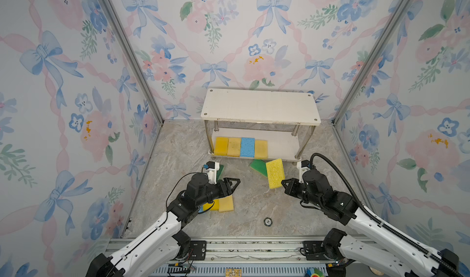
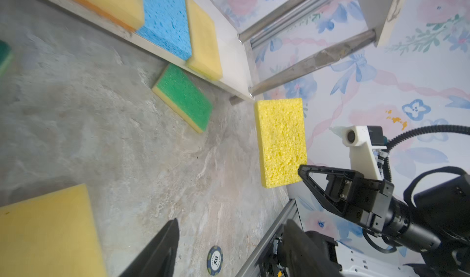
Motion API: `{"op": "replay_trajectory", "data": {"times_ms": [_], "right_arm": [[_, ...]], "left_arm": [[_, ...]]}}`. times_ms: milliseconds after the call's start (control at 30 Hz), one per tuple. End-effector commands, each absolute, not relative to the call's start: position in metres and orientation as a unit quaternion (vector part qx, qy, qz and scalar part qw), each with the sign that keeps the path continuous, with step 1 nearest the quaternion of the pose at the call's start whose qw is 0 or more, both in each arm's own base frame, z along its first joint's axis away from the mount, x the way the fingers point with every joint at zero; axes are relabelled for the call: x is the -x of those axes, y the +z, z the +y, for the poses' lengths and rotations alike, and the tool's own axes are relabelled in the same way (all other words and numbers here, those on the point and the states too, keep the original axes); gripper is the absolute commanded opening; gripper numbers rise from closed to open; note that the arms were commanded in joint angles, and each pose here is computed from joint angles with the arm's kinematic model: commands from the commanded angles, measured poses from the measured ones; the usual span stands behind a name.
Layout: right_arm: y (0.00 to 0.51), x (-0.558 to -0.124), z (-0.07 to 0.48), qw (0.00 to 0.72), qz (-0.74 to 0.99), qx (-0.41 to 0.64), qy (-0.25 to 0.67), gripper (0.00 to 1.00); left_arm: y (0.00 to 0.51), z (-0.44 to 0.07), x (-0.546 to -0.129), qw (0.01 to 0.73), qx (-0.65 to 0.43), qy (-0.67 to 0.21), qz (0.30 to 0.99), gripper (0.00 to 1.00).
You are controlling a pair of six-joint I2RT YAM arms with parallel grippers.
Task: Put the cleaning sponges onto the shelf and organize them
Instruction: 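Carry the yellow sponge toward the shelf with the right gripper while the left releases, then lower the yellow sponge onto the lower shelf beside the beige sponge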
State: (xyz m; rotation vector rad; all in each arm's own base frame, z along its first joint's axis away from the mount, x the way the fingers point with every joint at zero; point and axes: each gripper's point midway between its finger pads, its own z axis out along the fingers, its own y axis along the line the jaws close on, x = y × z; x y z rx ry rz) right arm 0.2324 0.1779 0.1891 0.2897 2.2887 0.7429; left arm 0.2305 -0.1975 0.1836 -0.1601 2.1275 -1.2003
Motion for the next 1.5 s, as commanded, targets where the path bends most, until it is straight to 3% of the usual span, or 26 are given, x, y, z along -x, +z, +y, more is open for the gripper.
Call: {"op": "replay_trajectory", "data": {"times_ms": [0, 200, 767, 1467], "right_arm": [[0.199, -0.257, 0.15, 0.397, 0.877, -0.157, 0.222, 0.0], [0.213, -0.294, 0.151, 0.437, 0.862, -0.156, 0.204, 0.0], [0.204, -0.358, 0.164, 0.452, 0.859, -0.155, 0.182, 0.0], [0.189, -0.383, 0.173, 0.433, 0.868, -0.153, 0.19, 0.0]], "left_arm": [[0.167, -0.163, -0.231, 0.356, 0.095, -0.398, 0.84, 0.73], [0.167, -0.134, -0.223, 0.386, 0.115, -0.37, 0.838, 0.81], [0.167, -0.129, -0.218, 0.389, 0.118, -0.368, 0.836, 0.95], [0.167, -0.131, -0.217, 0.386, 0.112, -0.371, 0.837, 0.98]]}}
